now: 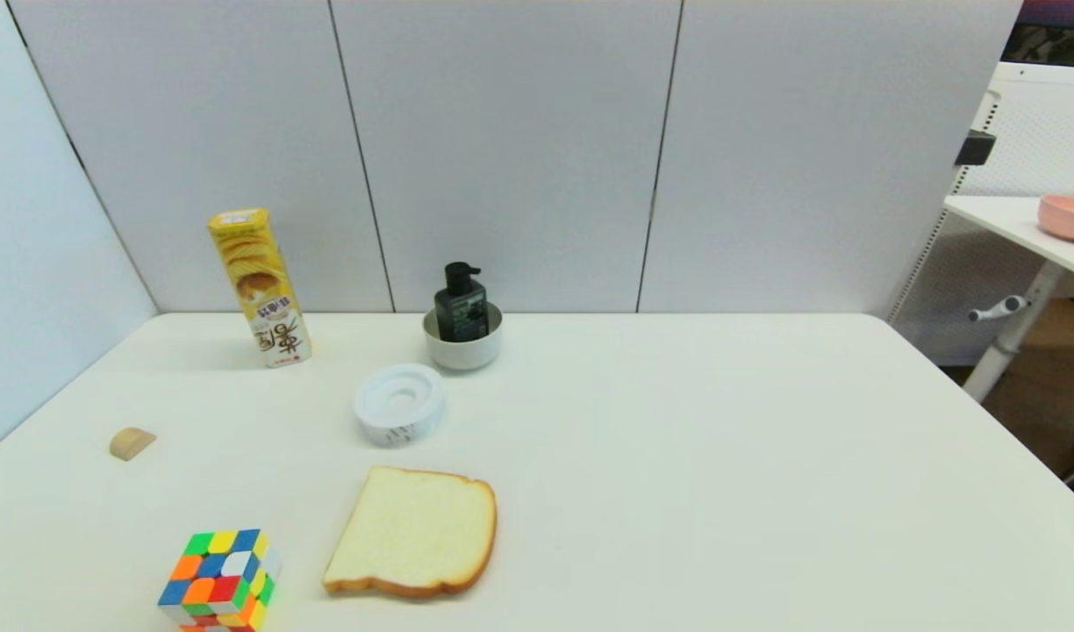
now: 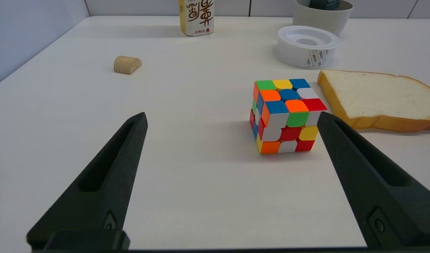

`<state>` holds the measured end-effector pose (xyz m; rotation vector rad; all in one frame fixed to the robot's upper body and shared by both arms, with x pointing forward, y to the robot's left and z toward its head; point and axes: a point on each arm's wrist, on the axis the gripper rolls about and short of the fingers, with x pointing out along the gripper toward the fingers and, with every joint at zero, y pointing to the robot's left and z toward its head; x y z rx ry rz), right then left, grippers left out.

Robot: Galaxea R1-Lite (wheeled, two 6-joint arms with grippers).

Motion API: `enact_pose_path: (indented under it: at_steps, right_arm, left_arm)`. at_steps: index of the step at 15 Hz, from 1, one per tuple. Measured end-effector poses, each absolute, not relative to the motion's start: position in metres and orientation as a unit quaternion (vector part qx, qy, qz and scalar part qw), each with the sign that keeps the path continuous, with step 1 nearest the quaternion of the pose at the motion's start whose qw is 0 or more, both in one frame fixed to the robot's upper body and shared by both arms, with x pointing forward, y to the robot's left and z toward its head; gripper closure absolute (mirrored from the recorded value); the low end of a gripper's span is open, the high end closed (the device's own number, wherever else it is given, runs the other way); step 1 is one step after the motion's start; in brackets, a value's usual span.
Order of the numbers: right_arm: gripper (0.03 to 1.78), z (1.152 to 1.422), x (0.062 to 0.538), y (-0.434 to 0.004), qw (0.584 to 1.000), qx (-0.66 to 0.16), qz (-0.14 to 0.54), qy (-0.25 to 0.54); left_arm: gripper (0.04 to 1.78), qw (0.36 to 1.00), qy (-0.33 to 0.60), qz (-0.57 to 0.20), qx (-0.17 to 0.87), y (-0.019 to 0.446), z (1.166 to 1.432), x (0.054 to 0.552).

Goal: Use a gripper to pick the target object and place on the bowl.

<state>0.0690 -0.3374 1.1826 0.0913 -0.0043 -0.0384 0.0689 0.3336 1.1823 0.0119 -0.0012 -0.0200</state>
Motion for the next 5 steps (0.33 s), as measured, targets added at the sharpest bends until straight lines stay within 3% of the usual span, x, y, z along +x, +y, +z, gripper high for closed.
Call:
enact_pose_path:
  at_steps: [5]
  right_arm:
    - [0.1,1.1826,0.069,-0.3374,0.998,0.051,-0.02,-0.003]
  left_arm:
    - [0.11,1.0,0.0,-0.01,0.006,0.3336,1.1823,0.069]
